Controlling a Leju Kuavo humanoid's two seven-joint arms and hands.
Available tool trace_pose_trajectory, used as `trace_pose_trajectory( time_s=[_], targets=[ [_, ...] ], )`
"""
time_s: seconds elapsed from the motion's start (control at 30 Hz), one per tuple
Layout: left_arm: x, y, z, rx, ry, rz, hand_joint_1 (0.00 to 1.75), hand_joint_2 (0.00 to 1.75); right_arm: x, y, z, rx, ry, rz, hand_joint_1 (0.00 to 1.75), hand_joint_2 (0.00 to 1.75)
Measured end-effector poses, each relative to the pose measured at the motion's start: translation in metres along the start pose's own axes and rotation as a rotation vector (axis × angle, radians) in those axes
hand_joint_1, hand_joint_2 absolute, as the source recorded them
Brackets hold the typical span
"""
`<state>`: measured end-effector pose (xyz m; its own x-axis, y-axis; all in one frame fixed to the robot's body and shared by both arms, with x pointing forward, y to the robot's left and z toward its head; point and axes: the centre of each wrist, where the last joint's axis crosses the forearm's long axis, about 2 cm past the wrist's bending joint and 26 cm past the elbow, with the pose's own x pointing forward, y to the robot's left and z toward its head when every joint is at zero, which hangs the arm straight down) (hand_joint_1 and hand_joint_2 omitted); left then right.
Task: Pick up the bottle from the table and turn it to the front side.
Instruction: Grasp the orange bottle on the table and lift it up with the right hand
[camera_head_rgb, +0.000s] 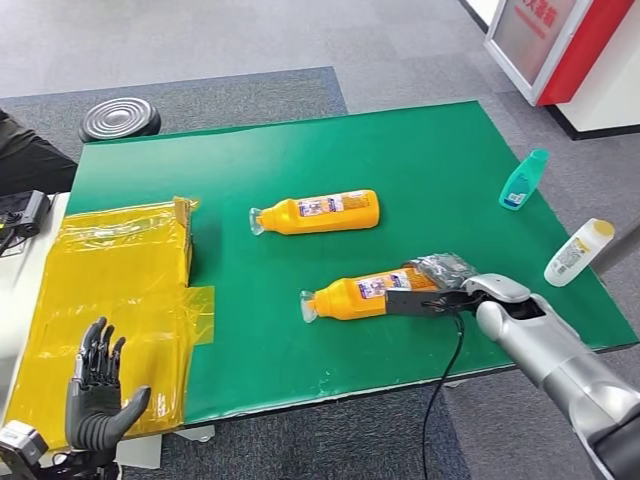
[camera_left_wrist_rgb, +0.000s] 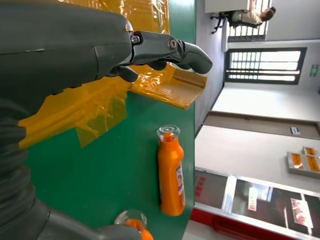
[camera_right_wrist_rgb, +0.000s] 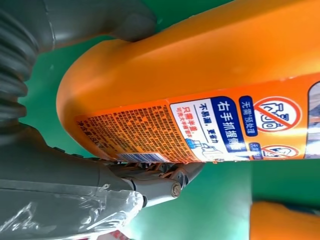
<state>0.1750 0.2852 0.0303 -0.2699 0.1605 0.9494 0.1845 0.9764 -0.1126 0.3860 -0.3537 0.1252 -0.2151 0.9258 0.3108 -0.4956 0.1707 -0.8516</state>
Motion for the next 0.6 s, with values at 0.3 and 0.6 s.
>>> trace_pose_trajectory(
  time_s=[0.3,0.6],
  targets=[
    [0.003,-0.003,0.012,-0.008,0.013,-0.005,0.00,1.75,0.037,0.051,0.031,-0.200,-0.169,-0.133,1.75,1.75],
    [0.009,-0.011,0.008,-0.067,-0.007,-0.013,0.00,1.75,0.115,0.088,0.034,-0.373,-0.361,-0.325,1.75,1.75]
  ],
)
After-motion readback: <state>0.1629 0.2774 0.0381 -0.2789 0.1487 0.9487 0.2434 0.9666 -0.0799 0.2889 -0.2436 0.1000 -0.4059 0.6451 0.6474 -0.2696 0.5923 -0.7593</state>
